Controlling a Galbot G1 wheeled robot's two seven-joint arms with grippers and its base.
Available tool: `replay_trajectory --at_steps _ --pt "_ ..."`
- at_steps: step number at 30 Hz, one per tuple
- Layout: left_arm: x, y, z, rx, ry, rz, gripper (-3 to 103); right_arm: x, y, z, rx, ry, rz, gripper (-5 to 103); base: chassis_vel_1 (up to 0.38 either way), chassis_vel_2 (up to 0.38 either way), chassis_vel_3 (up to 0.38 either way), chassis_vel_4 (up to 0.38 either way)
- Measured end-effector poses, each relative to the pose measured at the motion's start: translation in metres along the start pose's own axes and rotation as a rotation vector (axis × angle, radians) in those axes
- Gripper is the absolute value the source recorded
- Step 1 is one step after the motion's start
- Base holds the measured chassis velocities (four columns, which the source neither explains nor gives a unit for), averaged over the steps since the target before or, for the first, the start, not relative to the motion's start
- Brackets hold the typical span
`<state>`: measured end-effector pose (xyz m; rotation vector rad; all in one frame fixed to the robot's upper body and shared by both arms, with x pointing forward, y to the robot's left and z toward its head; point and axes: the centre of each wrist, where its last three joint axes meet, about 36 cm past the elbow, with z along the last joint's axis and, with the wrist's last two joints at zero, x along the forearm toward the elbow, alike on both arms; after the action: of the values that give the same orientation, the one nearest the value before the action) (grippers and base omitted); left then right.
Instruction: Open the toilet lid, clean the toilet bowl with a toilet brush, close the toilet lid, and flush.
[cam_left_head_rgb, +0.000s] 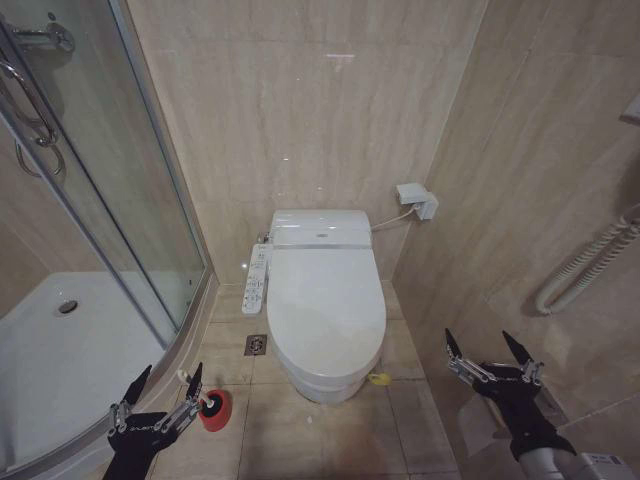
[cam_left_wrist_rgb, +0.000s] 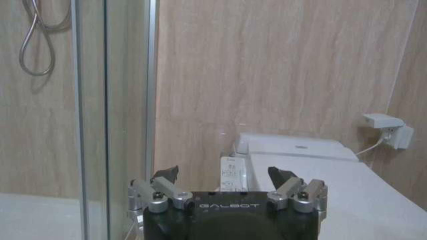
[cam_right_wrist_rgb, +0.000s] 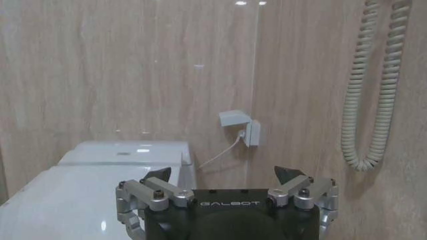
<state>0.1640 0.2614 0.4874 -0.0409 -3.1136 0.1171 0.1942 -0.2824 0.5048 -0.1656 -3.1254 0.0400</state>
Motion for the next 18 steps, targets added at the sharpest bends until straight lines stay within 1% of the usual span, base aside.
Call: replay_trajectory --at_steps 3,6,12,16,18 --pt "0.0 0.0 0.0 0.0 0.0 0.0 92 0.0 -0.002 -0.001 -0.001 0.003 -0.005 100 0.0 0.0 0.0 0.0" --pt "0.0 0.0 0.0 0.0 0.0 0.0 92 0.001 -0.008 -0.003 0.013 0.003 -0.03 100 0.0 0.0 0.0 0.0" --pt "0.0 0.0 0.0 0.0 0.0 0.0 92 -0.001 -0.017 -0.006 0.002 -0.012 -0.028 100 0.0 0.0 0.0 0.0" --pt "0.0 0.0 0.0 0.0 0.0 0.0 92 0.0 -0.017 -0.006 -0.001 -0.005 -0.017 100 0.0 0.0 0.0 0.0" --pt "0.0 0.0 0.0 0.0 0.0 0.0 92 0.003 -0.014 -0.003 -0.014 0.008 0.002 100 0.0 0.0 0.0 0.0"
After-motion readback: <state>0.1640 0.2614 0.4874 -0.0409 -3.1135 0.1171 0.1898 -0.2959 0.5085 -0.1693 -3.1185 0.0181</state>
